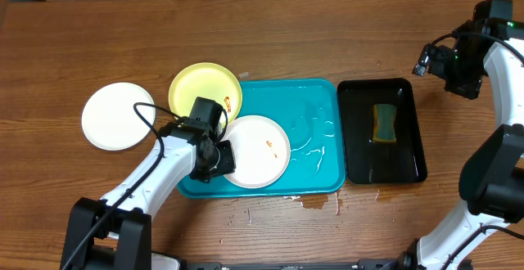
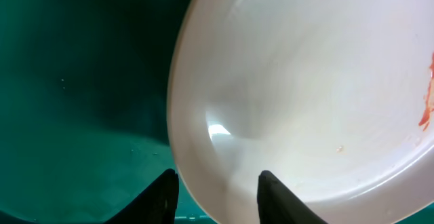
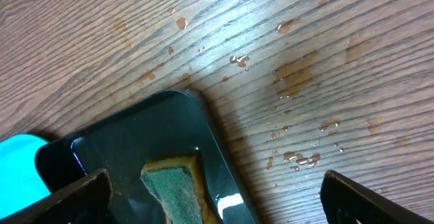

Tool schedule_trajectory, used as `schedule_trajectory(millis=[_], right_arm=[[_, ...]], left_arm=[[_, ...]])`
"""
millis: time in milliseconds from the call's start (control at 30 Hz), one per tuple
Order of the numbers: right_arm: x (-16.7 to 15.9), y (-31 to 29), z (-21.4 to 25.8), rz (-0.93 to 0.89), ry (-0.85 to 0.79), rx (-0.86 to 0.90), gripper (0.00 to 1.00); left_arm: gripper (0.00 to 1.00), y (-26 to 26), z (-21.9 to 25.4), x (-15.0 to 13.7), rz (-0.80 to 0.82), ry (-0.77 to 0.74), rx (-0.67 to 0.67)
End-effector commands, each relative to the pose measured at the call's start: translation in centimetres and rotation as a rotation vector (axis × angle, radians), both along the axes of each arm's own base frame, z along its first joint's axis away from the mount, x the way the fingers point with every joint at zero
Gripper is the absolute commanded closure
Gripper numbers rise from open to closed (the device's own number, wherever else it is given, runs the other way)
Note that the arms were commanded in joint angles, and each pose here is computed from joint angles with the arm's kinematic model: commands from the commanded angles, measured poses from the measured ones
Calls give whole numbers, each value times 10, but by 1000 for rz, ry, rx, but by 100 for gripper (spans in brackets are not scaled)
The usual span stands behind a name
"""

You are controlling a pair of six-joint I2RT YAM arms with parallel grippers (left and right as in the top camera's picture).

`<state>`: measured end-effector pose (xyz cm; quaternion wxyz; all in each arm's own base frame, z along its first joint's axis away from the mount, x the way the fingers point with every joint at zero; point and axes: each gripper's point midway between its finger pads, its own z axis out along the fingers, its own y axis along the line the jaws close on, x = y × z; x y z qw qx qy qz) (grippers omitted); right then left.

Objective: Clean dirty plates on tray and stack at the side
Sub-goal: 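Grasp the stained white plate's rim with the left gripper and hold it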

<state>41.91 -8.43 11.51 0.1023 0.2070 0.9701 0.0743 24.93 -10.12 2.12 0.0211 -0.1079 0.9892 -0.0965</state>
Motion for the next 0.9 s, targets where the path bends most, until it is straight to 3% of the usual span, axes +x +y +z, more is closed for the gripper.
schedule_trajectory(millis=[0, 233, 667, 867], right_arm=[[3, -1, 15, -4, -41, -14, 0], [3, -1, 15, -4, -41, -14, 0], [4, -1, 15, -4, -41, -14, 0], [4, -1, 15, -4, -42, -14, 0]], left_arm=[[52, -1, 1, -2, -109, -25, 15], [49, 2, 1, 3, -124, -50, 36], [47, -32, 9, 27, -123, -162, -64], [45, -25, 23, 38, -115, -187, -6]])
